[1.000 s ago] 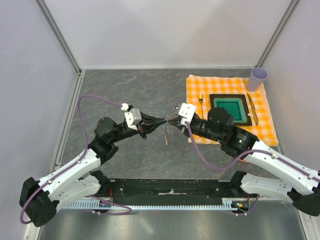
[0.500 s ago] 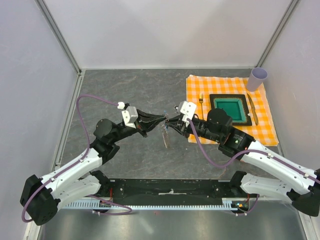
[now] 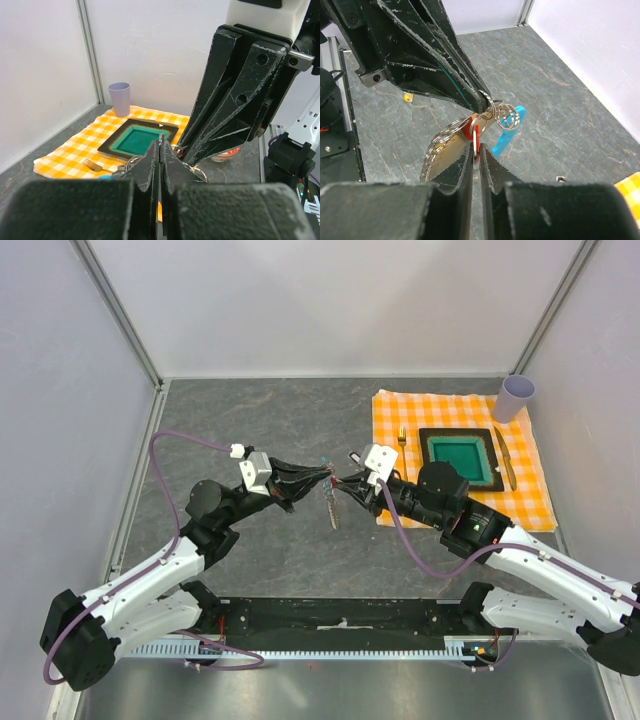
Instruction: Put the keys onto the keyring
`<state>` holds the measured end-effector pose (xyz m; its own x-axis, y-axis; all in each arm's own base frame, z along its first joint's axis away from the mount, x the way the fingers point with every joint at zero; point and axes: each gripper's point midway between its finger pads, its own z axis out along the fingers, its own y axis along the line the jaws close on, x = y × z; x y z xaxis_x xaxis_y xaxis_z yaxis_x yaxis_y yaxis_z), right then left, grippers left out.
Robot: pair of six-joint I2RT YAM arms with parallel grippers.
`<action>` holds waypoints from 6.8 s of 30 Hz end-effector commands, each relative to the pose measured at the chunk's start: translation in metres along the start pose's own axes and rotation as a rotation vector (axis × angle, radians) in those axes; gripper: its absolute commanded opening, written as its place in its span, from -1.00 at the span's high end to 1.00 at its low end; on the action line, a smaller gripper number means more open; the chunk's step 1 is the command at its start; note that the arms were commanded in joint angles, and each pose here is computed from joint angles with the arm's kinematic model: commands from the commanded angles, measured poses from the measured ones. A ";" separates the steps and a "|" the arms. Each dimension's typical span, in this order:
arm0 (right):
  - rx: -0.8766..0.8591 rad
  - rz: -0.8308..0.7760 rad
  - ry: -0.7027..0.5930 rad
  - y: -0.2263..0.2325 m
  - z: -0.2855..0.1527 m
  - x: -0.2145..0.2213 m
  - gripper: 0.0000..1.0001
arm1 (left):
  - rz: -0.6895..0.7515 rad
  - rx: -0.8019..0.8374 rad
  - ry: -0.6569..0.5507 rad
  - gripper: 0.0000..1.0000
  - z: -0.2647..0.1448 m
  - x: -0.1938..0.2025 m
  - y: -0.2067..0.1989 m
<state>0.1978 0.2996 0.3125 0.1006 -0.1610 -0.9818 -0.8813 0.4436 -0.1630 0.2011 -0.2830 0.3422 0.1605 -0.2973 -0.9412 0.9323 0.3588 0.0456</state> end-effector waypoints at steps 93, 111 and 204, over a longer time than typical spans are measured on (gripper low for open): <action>-0.443 0.051 -0.159 0.007 0.000 -0.052 0.58 | 0.002 0.076 -0.195 0.96 -0.007 -0.037 -0.024; -0.464 0.076 -0.133 0.011 0.003 -0.039 0.62 | 0.026 0.070 -0.220 0.96 -0.011 -0.044 -0.025; -0.358 -0.300 0.379 0.003 -0.015 -0.013 1.00 | 0.086 0.380 0.340 0.77 0.008 0.017 -0.043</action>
<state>0.1850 0.2858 0.3056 0.1985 -0.6139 -0.7640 -0.9646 0.0156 -0.2632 0.1732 -0.3074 0.3079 0.1347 0.0759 -0.9880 0.9889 0.0531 0.1389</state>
